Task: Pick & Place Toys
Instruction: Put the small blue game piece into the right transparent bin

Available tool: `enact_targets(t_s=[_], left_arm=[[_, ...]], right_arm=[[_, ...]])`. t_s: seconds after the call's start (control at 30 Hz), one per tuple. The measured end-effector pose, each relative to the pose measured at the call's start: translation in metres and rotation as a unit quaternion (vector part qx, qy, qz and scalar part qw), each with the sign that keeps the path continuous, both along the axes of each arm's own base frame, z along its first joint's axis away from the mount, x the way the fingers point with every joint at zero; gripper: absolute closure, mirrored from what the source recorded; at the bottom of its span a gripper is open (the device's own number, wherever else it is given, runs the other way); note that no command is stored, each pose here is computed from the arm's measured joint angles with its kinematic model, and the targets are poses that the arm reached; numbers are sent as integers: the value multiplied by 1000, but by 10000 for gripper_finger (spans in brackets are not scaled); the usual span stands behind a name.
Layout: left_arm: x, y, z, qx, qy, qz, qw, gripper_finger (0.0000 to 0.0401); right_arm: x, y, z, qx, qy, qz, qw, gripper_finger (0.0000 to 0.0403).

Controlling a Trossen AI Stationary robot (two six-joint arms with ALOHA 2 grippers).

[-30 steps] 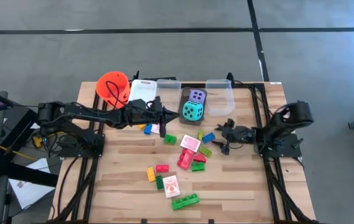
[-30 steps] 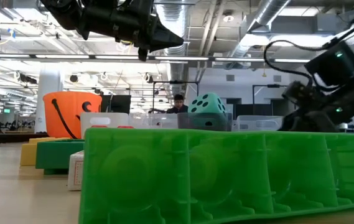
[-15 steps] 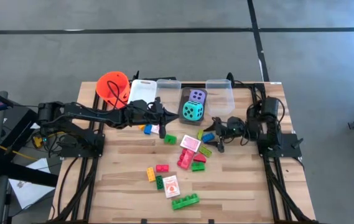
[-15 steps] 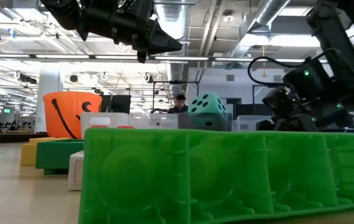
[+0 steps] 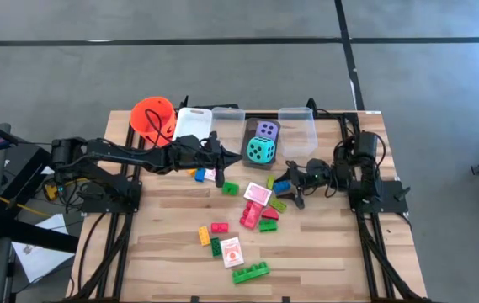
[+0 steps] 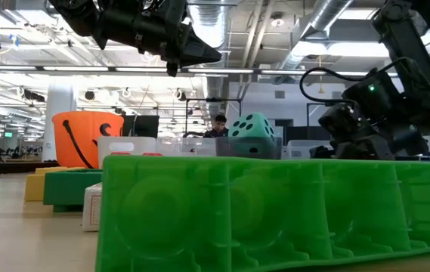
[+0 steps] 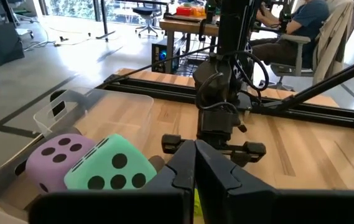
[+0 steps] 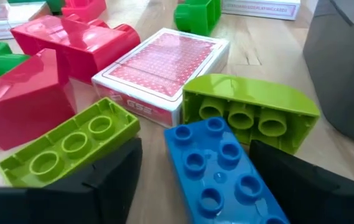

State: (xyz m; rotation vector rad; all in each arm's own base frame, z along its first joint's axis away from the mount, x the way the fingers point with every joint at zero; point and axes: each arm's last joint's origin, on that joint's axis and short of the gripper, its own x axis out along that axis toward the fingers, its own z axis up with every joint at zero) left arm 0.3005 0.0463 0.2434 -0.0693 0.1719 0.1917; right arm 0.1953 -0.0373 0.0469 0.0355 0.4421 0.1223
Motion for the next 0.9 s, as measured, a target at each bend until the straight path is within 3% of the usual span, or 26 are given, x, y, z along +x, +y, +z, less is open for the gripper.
enact_targets(t_s=[0.1,0.27,0.47,0.6,0.73,0.9], left_arm=[[0,0,0,0,0,0,1000,401],[0,0,0,1,0,0,1000,401],[0,0,0,0,0,0,1000,401],[0,0,0,0,1,0,1000,401],[0,0,0,0,1,0,1000,401],[0,0,0,0,0,0,1000,401]], right_arm=[[0,0,1,20,-3,-10,1000,164],[0,1,3,61,-9,-15,998,271],[0,5,13,79,-45,-13,996,266],[-4,6,30,52,-87,-87,991,266],[-13,5,55,18,-156,-208,965,266],[-23,0,82,-2,-233,-338,912,266]])
